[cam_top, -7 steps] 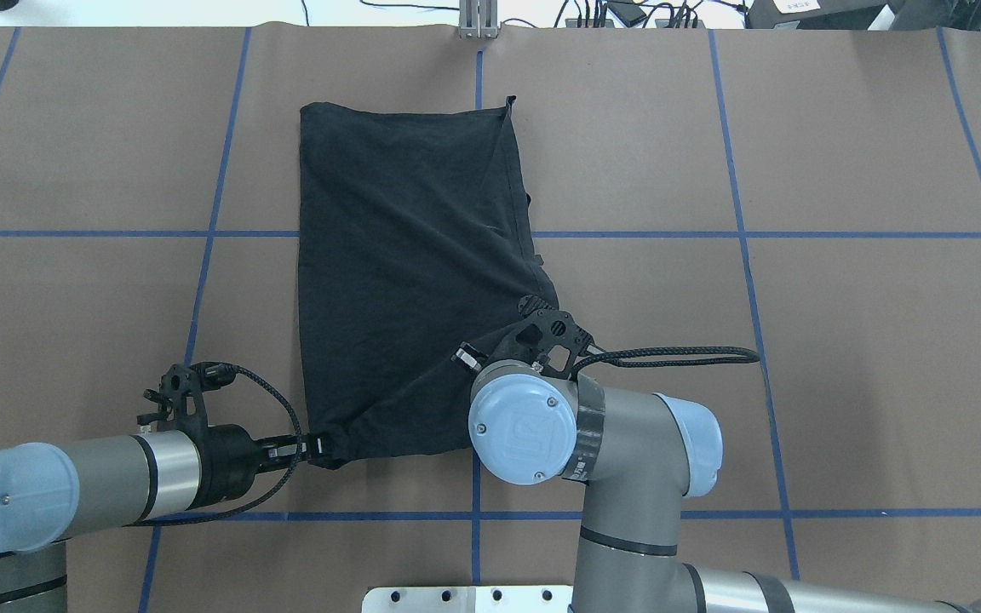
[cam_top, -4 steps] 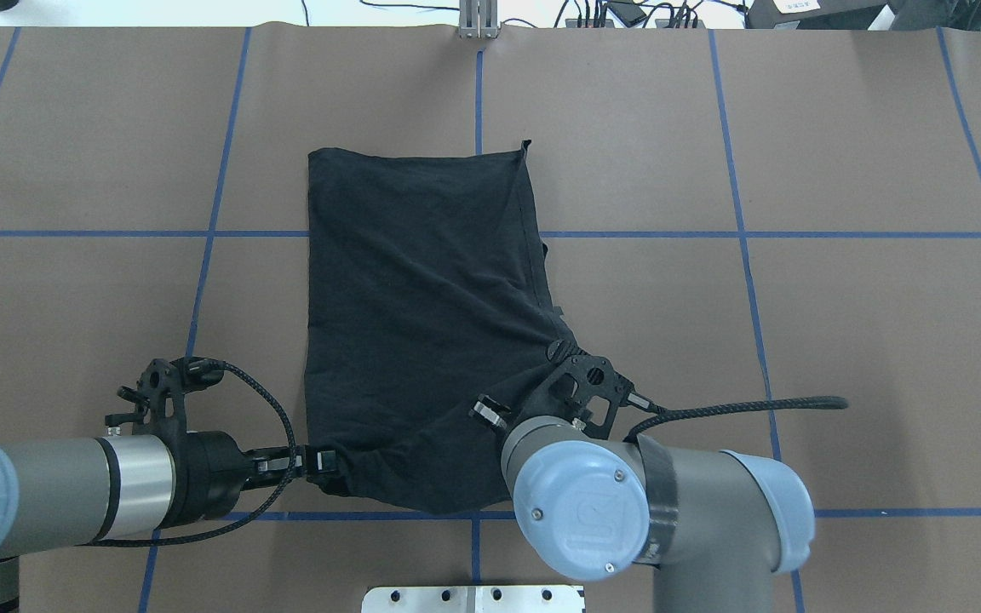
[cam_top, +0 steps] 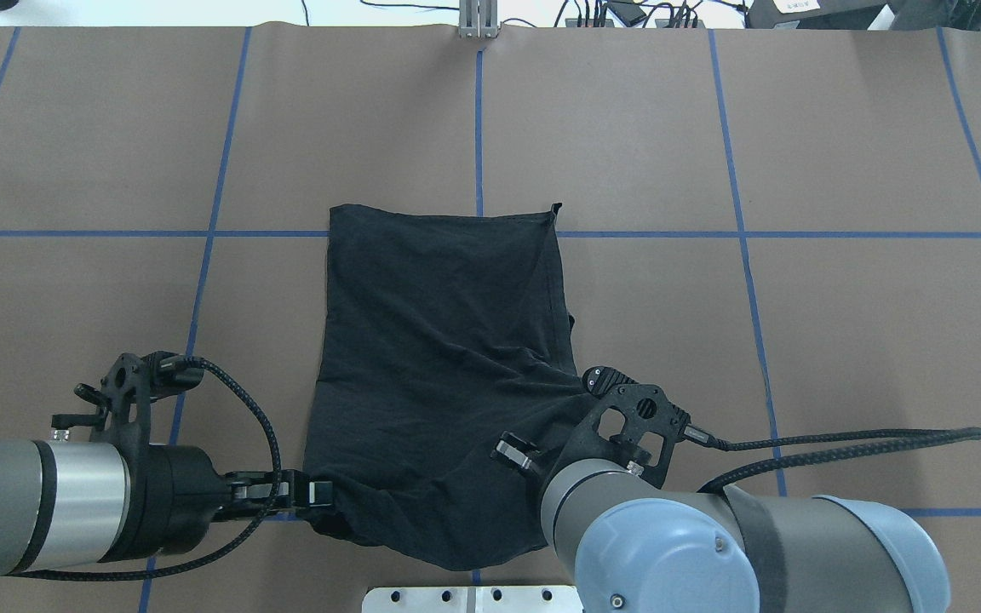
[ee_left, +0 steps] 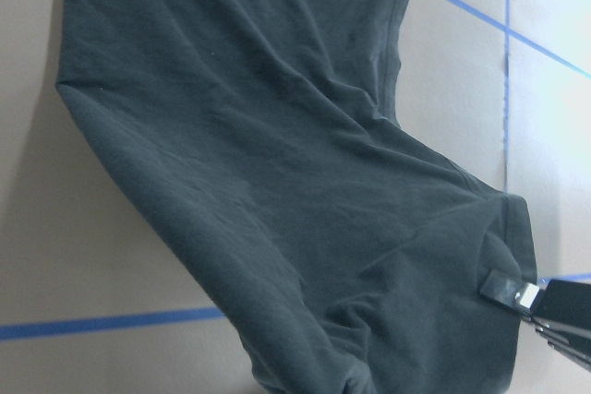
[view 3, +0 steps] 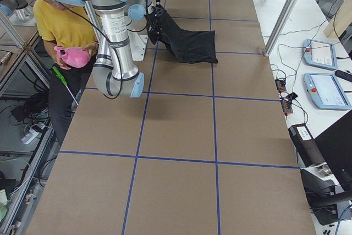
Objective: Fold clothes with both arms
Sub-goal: 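Lift the near shirt edge with both grippers and fold it away from the robot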
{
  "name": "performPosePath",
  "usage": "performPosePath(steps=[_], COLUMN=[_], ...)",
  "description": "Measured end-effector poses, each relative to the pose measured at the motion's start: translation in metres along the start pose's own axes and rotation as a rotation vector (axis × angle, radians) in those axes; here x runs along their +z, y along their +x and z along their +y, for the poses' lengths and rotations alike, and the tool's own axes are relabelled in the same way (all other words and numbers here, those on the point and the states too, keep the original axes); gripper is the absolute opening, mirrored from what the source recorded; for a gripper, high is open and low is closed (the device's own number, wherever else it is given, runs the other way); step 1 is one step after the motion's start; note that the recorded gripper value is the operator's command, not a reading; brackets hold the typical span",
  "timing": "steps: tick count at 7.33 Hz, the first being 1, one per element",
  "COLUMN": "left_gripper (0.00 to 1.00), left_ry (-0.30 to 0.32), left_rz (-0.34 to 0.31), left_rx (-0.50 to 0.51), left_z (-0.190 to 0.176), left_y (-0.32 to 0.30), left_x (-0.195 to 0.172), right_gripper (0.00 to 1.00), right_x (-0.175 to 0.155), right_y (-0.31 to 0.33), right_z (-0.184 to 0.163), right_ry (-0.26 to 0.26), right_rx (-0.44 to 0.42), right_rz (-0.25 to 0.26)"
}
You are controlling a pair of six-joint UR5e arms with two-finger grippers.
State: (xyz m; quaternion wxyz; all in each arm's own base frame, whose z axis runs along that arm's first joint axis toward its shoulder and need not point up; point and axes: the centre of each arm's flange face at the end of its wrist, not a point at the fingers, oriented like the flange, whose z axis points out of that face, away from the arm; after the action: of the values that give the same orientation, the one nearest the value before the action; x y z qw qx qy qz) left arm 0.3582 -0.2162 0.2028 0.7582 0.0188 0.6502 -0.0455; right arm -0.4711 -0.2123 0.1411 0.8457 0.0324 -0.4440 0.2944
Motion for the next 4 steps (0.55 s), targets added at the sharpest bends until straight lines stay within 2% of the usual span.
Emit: performPosePath(steps=[2, 4], left_gripper=[0.0, 0.0], left_ry=[0.031, 0.099], left_rz=[-0.025, -0.063], left_rx=[0.005, 0.037], left_z=[-0.018, -0.055], left_y=[0.013, 0.012], left_x=[0.005, 0.024], right_gripper=[0.0, 0.0], right_x=[-0.003, 0.0], right_y=[-0.01, -0.022], right_z=[-0.031, -0.061], right_ry=[0.045, 0.096], right_rx=[0.013, 0.02], right_rz=[-0.019, -0.027])
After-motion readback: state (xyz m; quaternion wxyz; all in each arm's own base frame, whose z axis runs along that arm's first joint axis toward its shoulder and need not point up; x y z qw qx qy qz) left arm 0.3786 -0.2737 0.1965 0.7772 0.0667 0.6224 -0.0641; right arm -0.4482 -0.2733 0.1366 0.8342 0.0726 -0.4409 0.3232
